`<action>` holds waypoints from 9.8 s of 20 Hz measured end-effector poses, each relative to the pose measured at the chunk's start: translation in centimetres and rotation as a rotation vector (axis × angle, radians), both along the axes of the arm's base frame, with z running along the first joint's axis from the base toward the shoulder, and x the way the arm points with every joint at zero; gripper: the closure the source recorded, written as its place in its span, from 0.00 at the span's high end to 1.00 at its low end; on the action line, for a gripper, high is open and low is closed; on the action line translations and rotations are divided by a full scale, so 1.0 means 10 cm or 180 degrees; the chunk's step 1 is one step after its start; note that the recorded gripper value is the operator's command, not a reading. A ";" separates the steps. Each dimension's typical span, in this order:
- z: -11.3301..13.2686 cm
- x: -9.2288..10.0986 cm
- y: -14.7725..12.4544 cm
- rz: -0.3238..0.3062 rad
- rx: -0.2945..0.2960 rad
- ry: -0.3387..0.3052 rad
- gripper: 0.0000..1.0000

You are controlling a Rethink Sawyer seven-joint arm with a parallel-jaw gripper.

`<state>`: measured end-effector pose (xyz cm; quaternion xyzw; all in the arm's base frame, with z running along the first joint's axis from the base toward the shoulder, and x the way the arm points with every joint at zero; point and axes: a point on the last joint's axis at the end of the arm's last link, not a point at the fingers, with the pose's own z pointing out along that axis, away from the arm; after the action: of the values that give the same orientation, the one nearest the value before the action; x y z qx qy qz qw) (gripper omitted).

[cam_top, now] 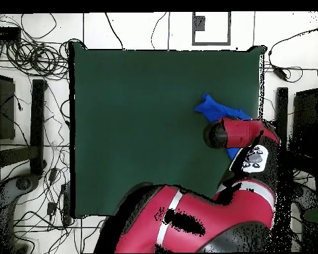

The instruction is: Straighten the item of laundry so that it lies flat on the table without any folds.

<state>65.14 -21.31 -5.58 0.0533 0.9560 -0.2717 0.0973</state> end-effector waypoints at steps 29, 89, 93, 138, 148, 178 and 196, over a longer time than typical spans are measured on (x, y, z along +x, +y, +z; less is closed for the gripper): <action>0.65 -0.41 0.24 -0.0217 0.0108 0.0018 0.00; 0.38 -0.50 -0.07 -0.0304 0.0121 0.0034 1.00; 0.43 -0.38 -0.14 -0.0290 0.0095 -0.0040 1.00; 0.60 -0.01 -0.33 -0.0265 0.0009 -0.0237 1.00; 0.59 0.04 -0.19 -0.0197 0.0013 -0.0234 1.00; 0.29 -0.11 -0.11 -0.0179 0.0050 -0.0079 1.00; 0.09 -0.20 -0.08 -0.0169 0.0072 0.0009 1.00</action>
<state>63.11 -22.07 -4.65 0.0794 0.9573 -0.2635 0.0882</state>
